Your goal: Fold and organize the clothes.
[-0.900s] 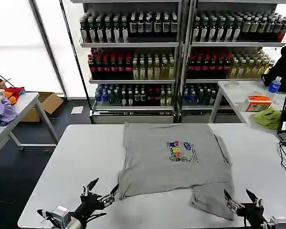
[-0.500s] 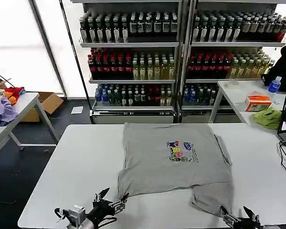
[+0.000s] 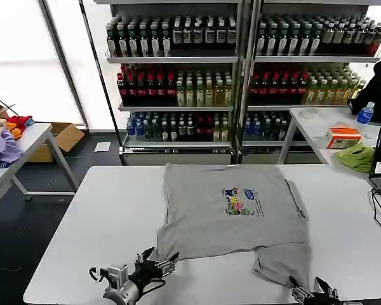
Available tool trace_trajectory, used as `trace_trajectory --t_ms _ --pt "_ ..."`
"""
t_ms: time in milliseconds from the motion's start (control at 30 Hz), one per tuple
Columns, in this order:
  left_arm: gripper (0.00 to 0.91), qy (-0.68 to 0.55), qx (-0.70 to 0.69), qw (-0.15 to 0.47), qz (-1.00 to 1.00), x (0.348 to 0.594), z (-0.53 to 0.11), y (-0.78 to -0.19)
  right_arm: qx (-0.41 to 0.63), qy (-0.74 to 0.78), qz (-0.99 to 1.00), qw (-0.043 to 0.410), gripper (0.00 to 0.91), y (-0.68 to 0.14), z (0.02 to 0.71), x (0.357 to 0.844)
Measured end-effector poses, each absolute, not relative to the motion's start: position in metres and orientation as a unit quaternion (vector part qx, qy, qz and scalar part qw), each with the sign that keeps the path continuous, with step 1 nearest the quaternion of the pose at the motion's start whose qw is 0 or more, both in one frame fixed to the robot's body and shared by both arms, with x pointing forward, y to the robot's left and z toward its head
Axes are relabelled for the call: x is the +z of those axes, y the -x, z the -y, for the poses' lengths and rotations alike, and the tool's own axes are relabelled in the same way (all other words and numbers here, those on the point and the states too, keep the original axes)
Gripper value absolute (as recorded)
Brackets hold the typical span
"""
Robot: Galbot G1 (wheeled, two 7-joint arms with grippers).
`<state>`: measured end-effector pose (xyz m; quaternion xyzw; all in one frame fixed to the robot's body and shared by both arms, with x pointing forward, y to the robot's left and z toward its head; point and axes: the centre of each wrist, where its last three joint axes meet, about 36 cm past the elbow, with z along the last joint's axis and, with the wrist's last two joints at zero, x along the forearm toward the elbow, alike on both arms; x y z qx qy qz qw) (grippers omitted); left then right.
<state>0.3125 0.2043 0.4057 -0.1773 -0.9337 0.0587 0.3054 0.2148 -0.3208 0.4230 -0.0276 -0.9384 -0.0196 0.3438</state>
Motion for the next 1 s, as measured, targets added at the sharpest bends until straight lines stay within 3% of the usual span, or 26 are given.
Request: trace_trajectory --t_ms 67,500,1000 --pt "0.01 0.179 0.058 0.308 0.933 0.404 -0.203 -0.312 -0.02 0.027 0.938 0.346 0.0 -0.214 0.32 0.422" --pt "0.01 0.164 0.064 0.309 0.935 0.393 -0.195 -0.31 -0.033 0.017 0.938 0.345 0.0 -0.216 0.317 0.419" --pt "0.01 0.136 0.068 0.292 0.944 0.39 -0.19 -0.298 -0.079 -0.02 0.951 0.298 0.0 -0.223 0.314 0.426"
